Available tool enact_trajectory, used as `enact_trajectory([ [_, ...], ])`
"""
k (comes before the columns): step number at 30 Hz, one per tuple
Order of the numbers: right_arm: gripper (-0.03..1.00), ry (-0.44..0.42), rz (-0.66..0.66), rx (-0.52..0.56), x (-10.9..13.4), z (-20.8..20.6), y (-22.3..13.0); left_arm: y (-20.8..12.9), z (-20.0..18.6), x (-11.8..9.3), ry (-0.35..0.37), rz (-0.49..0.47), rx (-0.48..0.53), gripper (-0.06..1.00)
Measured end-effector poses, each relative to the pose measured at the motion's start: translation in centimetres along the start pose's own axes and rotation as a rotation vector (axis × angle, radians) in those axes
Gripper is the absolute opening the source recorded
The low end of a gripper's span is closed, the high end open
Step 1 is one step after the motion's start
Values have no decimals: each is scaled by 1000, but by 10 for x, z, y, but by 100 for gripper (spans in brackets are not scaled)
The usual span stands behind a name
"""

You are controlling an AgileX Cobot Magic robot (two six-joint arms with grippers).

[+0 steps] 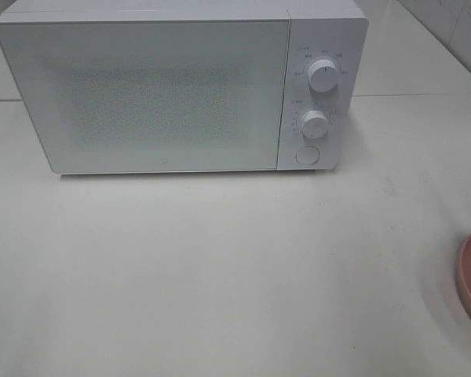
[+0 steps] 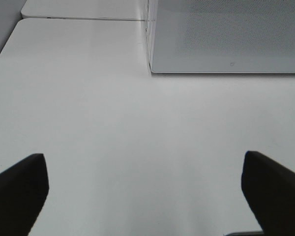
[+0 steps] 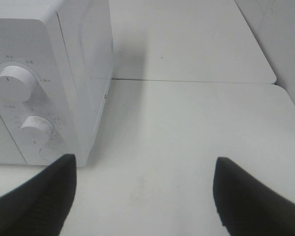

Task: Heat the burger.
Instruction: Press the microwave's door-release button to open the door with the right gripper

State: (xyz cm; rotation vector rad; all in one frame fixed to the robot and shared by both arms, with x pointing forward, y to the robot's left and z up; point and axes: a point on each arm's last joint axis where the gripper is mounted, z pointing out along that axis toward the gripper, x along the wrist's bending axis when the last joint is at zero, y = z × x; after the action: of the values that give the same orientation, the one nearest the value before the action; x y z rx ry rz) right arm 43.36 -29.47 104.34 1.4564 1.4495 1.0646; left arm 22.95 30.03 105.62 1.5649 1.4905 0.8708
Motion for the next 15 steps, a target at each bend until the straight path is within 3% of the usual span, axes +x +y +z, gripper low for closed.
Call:
enact_trajectory([
  [8,76,9,-43,-83,0,34,-14,0,0,0,0,0,0,99],
  [15,76,-7,-50,-150,-1,39,-32,0,0,0,0,0,0,99],
])
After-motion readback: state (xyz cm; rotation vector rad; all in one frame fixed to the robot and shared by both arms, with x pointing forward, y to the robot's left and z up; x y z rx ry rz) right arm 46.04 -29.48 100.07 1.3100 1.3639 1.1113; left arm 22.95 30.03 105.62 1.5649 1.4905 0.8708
